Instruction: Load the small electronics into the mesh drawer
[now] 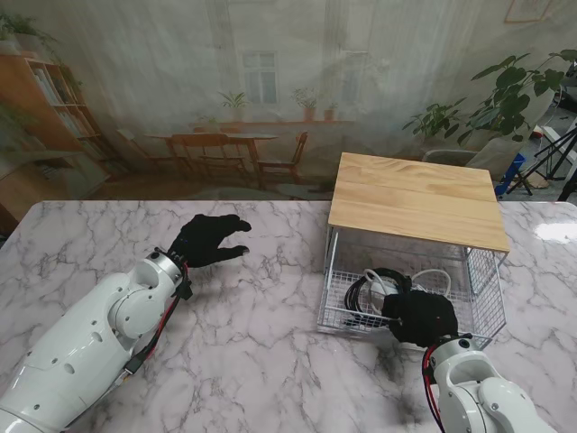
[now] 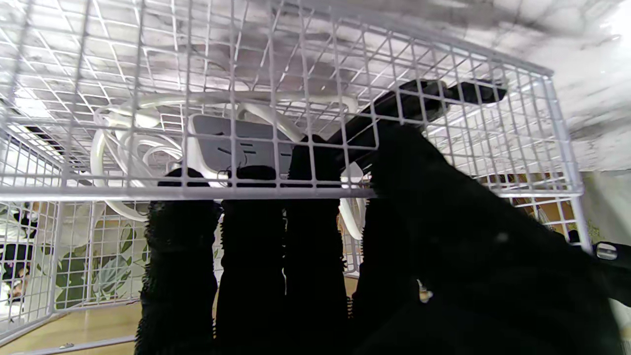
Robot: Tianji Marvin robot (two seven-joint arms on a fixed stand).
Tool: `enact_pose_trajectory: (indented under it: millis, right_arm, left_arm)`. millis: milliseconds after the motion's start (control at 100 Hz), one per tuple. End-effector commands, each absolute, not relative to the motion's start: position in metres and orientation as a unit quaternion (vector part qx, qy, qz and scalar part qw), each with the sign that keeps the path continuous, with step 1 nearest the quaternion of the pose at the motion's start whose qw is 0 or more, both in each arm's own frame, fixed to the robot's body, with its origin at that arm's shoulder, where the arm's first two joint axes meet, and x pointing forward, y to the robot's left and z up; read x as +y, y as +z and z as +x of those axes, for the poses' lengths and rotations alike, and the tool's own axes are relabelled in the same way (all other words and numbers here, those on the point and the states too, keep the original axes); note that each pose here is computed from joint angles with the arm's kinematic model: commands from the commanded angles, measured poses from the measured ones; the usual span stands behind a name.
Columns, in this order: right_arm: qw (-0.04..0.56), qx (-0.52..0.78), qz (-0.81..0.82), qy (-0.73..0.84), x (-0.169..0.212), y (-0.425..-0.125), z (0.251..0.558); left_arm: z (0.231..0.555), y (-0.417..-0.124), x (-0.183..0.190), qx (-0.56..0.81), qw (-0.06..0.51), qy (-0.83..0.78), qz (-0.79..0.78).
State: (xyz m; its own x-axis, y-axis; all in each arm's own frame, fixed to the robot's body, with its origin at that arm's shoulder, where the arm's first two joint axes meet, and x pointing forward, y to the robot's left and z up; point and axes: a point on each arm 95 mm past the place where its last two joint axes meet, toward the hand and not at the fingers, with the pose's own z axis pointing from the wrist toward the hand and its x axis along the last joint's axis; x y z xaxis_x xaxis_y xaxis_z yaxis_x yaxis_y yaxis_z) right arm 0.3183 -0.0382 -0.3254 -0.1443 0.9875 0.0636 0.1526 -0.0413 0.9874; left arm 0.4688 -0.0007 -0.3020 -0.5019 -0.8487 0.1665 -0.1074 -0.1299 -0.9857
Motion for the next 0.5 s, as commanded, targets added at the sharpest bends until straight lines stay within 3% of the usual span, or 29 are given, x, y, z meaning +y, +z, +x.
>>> enact_pose_trajectory:
  millis: [0,490]
  right_arm:
    - [0.421,0.553,0.505,0.512,-0.042,-0.321,0.323]
    - [0.440,0.546,0.492,0.515,-0.055,-0.321,0.349]
  left_arm:
    - [0.469,-0.304,-0.001,0.597,0.289,-0.629,-0.405]
    - [0.471,-0.304,-0.004,0.601,0.284,-0.629,-0.403]
